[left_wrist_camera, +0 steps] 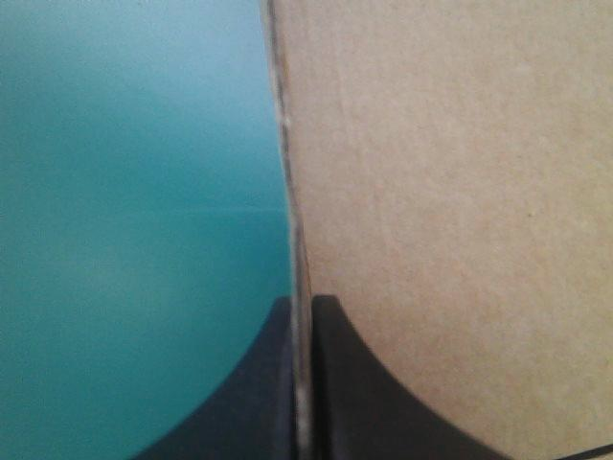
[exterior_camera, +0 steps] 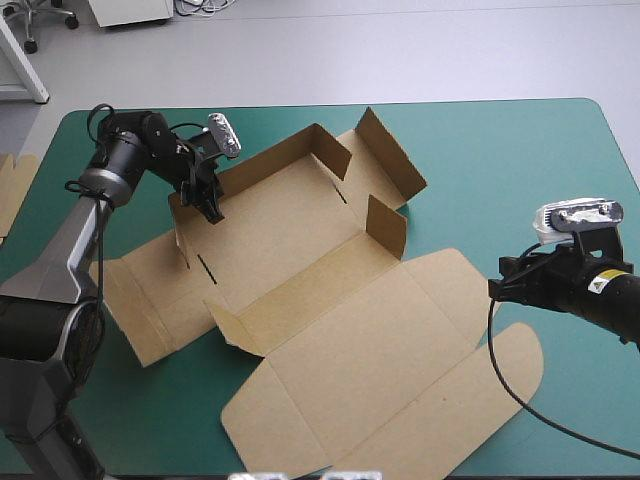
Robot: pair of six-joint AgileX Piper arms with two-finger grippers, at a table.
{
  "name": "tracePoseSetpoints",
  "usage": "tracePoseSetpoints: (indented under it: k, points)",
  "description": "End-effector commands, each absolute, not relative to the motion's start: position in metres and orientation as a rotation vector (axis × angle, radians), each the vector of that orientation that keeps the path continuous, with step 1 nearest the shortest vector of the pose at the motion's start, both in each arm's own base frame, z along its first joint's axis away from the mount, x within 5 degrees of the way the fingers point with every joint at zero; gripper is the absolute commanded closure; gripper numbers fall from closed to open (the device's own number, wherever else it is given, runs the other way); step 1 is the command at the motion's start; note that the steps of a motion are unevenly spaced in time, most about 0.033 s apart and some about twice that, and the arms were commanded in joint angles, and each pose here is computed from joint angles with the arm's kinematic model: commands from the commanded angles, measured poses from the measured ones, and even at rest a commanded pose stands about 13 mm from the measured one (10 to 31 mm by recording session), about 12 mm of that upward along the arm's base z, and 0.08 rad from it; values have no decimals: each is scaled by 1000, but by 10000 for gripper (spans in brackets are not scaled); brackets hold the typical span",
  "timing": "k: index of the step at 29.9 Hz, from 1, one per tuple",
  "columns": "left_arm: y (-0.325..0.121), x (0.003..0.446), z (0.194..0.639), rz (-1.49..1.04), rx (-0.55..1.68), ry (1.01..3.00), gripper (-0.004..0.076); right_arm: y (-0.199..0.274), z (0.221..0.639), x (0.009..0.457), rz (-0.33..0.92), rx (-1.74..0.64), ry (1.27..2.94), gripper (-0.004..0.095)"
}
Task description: Fold the box
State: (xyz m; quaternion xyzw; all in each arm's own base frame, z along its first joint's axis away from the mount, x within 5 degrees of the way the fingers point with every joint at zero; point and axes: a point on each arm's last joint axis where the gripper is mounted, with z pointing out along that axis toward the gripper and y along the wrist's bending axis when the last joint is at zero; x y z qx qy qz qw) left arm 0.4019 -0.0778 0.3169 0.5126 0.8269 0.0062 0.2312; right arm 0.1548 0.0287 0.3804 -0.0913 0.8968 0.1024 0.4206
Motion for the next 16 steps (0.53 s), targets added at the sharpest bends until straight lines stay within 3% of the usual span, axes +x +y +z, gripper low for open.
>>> tracePoseSetpoints:
  k: [1,11,16]
  points:
    - [-86,405,352,214,1465,2095,727,28,395,156,262,-214,2168,494]
    - [-108,422,381,492,1574,1668,727,31,395,155,303,-207,2172,494]
    - [-124,410,383,452,1615,1667,734,29,395,155,275,-216,2170,494]
